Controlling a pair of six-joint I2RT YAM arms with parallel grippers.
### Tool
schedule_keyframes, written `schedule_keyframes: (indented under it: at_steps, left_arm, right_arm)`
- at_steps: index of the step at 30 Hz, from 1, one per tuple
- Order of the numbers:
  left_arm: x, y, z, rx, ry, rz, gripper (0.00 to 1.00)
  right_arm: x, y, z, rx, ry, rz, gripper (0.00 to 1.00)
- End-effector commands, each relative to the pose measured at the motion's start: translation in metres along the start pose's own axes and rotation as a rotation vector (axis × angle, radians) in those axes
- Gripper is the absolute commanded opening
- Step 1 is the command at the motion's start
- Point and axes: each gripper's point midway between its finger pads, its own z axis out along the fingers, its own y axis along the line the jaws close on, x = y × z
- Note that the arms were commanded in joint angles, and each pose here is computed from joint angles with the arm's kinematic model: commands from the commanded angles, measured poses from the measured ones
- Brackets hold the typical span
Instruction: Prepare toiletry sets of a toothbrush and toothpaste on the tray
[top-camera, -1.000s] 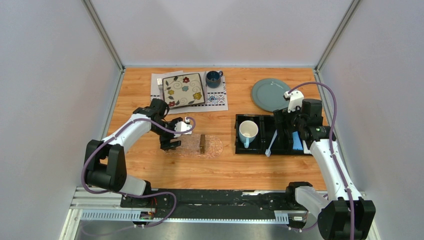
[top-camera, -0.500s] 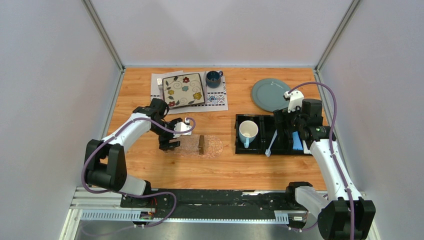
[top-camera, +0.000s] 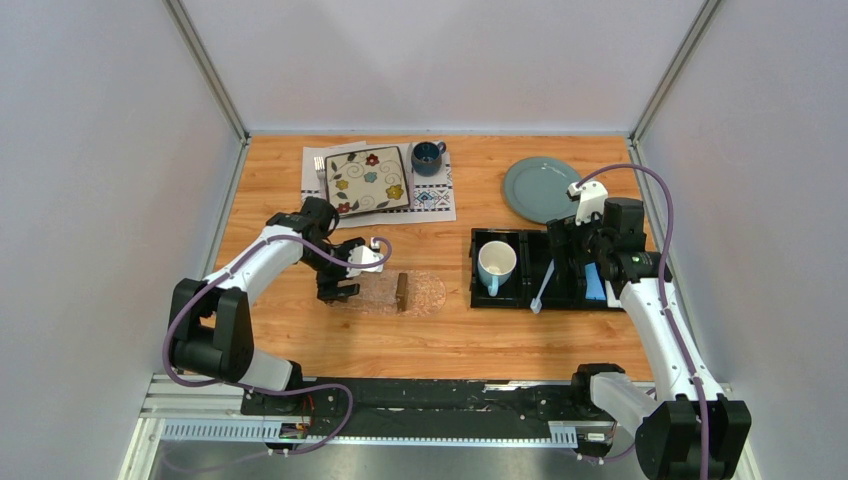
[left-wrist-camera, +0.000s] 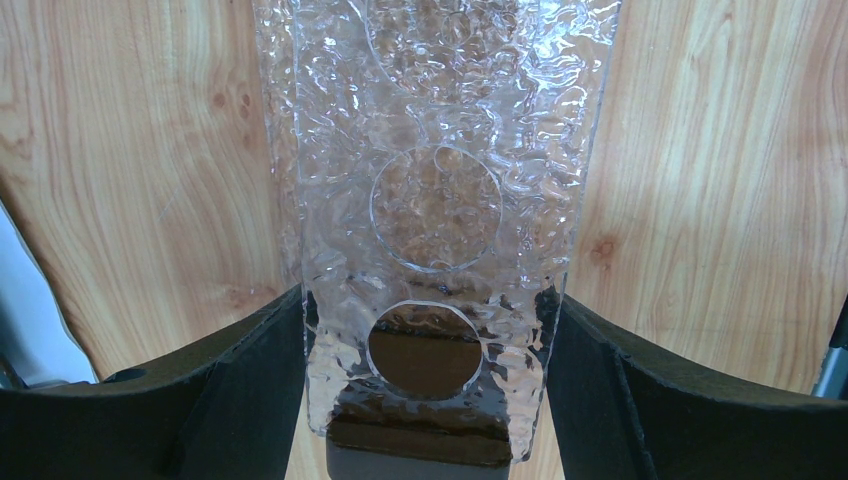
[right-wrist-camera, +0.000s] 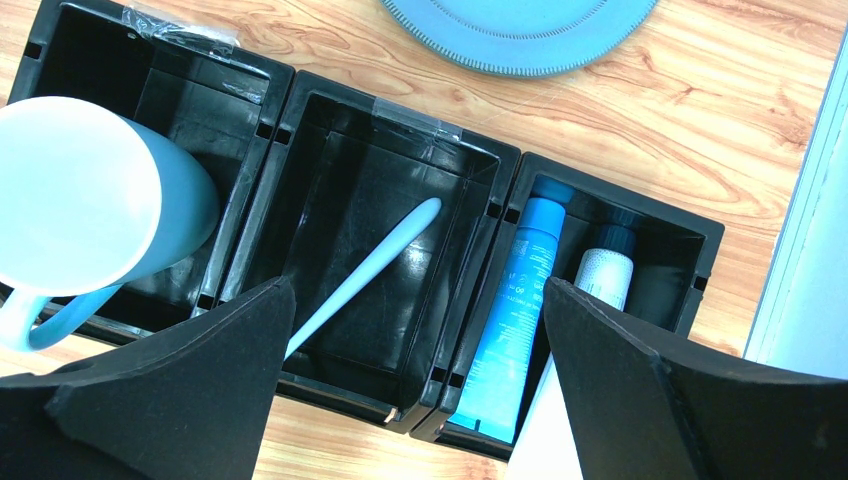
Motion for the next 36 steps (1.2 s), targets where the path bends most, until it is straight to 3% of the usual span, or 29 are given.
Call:
schedule_keyframes:
  at_steps: [1,13,20,29,36]
  left_arm:
    - [-0.005,0.007,-0.003,-0.016,-0.003,0.032,0.8]
    - [-0.007,0.006,-0.009,0.028,0.034,-0.011,0.82]
    - [-0.007,0.012,-0.01,-0.006,0.042,-0.008,0.83]
    - [-0.011,0.021,-0.013,-0.081,0.024,0.021,0.84]
    - [-0.016,0.022,-0.014,-0.098,0.001,0.039,0.85]
  right_arm:
    - [-0.011,-0.004,-0.004,0.019,-0.04,-0.019,1.0]
    - [-0.018,0.004,-0.01,-0.02,-0.079,-0.027,1.0]
    - [-0.061,0.023,-0.034,-0.118,-0.177,-0.053,1.0]
    - [-0.094,0.113,-0.024,-0.333,-0.177,-0.225,1.0]
    - [-0.102,0.175,0.002,-0.507,-0.189,-0.163,0.98]
